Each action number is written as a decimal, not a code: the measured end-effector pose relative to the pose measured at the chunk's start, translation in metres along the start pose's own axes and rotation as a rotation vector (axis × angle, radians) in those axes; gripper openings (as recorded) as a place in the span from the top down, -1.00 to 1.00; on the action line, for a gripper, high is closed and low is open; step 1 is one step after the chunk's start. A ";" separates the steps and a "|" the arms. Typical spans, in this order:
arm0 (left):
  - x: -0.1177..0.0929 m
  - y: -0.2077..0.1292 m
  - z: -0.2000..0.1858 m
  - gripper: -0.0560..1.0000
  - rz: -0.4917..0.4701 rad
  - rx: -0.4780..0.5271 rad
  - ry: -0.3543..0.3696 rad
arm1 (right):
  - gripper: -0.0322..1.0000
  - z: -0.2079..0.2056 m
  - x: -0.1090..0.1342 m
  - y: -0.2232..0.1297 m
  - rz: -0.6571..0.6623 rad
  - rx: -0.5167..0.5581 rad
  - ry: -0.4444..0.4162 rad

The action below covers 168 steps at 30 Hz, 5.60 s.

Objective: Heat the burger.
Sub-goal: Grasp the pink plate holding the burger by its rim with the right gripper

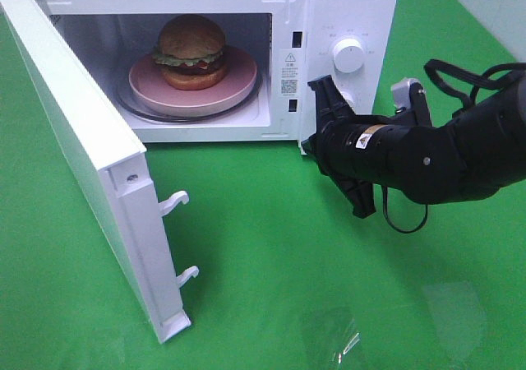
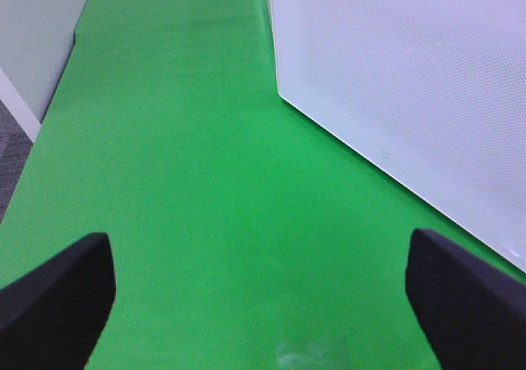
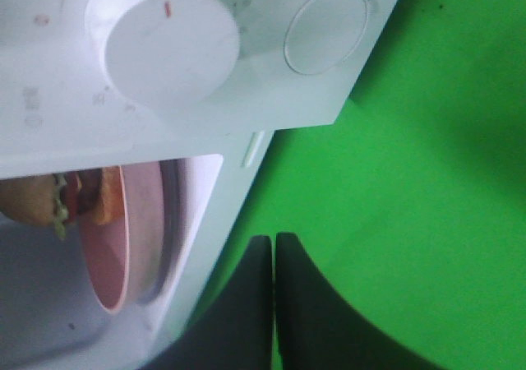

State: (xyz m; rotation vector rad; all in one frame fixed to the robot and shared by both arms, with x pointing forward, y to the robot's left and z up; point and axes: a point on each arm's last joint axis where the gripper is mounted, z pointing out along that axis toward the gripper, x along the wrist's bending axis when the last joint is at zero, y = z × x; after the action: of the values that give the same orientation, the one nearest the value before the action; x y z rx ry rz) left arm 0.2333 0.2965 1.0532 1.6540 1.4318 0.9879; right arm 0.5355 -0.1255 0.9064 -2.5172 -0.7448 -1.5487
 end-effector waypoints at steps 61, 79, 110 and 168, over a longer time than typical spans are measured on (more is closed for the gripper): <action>0.000 0.000 0.000 -0.77 0.000 0.000 0.000 | 0.68 -0.034 0.051 0.002 -2.895 1.072 0.179; 0.000 0.000 0.000 -0.77 0.000 0.000 0.000 | -0.90 -0.025 0.064 0.001 -2.726 0.784 0.081; 0.000 0.000 0.000 -0.77 0.000 0.000 0.000 | -0.86 0.056 0.118 -0.047 -2.785 0.505 0.145; 0.000 0.000 0.000 -0.77 0.001 0.000 0.003 | 0.06 0.158 0.096 -0.045 -2.661 0.534 0.087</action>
State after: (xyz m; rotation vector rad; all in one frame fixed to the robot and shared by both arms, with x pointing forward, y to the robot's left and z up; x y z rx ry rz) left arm 0.2333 0.2967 1.0532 1.6548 1.4327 0.9910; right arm 0.6795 -0.0005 0.9055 0.3335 -3.7211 -0.5206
